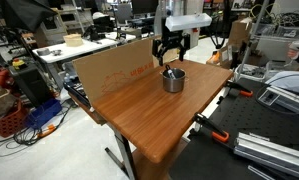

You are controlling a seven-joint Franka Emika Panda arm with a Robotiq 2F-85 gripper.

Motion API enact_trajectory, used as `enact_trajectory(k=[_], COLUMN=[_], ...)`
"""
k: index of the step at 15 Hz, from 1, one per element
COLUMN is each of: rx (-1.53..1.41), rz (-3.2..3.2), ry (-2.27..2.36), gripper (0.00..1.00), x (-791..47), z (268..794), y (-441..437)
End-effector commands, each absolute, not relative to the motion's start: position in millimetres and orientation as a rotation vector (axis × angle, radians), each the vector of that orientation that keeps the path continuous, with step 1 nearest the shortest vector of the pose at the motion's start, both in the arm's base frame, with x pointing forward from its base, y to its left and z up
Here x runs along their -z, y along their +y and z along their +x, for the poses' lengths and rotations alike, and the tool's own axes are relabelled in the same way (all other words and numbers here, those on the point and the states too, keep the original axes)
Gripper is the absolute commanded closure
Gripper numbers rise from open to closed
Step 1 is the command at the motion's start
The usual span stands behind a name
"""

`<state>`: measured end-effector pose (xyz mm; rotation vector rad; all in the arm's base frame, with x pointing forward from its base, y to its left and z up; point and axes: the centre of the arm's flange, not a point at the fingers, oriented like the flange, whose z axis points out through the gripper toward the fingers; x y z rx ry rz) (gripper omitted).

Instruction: Remove the marker from the bowl and put it on the table

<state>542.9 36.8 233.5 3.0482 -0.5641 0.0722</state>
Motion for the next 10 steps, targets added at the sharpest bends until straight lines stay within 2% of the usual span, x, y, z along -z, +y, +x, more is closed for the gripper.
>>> enact_trajectory(k=[1, 9, 10], rx=[-0.080, -0.059, -0.061], rz=[3.020, 2.989, 2.985], ry=[-0.580, -0.646, -0.654], gripper=[0.00, 0.00, 0.10], x=[-217.9, -202.0, -201.6], z=[550.8, 559.6, 560.7], y=[42.9, 35.9, 33.5])
